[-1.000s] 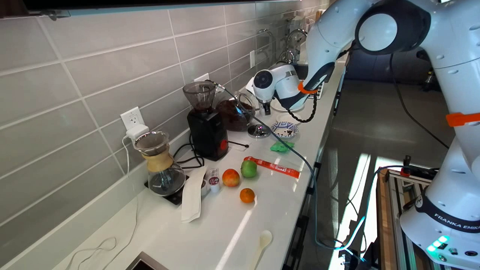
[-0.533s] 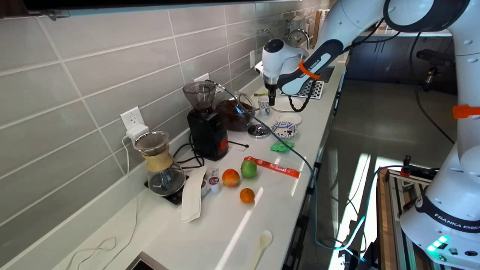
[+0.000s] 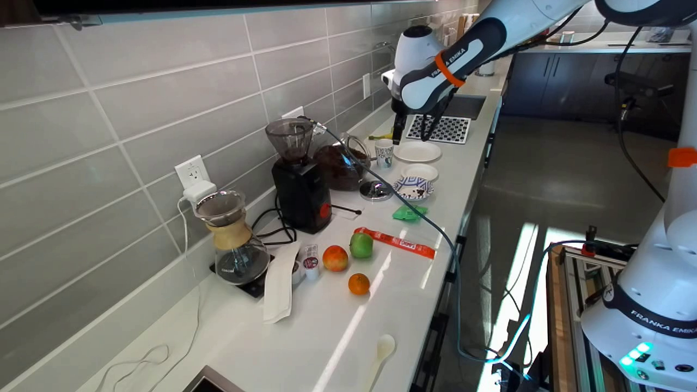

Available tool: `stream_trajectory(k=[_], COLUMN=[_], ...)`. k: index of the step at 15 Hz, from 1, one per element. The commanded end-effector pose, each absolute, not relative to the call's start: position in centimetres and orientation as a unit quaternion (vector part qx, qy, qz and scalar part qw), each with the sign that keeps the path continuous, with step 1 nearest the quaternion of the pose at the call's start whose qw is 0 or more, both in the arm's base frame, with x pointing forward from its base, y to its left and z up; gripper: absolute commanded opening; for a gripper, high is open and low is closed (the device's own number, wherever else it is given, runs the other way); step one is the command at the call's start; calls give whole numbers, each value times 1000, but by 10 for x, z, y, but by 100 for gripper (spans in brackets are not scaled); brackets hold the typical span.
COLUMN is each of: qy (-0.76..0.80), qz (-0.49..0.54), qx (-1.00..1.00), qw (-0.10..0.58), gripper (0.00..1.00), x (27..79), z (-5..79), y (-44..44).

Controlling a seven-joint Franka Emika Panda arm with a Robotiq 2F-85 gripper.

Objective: Pick up the spoon and scoop some of the contents in the jar and pour them in the bowl

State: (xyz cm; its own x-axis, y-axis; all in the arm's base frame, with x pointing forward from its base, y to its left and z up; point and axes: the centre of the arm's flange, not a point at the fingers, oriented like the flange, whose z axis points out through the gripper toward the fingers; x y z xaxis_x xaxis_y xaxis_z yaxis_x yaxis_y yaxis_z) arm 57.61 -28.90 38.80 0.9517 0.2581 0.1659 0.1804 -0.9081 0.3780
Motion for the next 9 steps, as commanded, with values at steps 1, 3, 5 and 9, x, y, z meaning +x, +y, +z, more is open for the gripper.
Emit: stream_trajectory(k=[1, 3, 5, 9], qy=[105, 103, 101, 101], qz=[108, 115, 118, 117], qx=[976, 973, 973, 973], qw=[155, 171, 170, 169], gripper=[100, 100, 100, 100], x=[554, 568, 564, 560], z=[406, 403, 408, 408], y=[-284, -287, -286, -285])
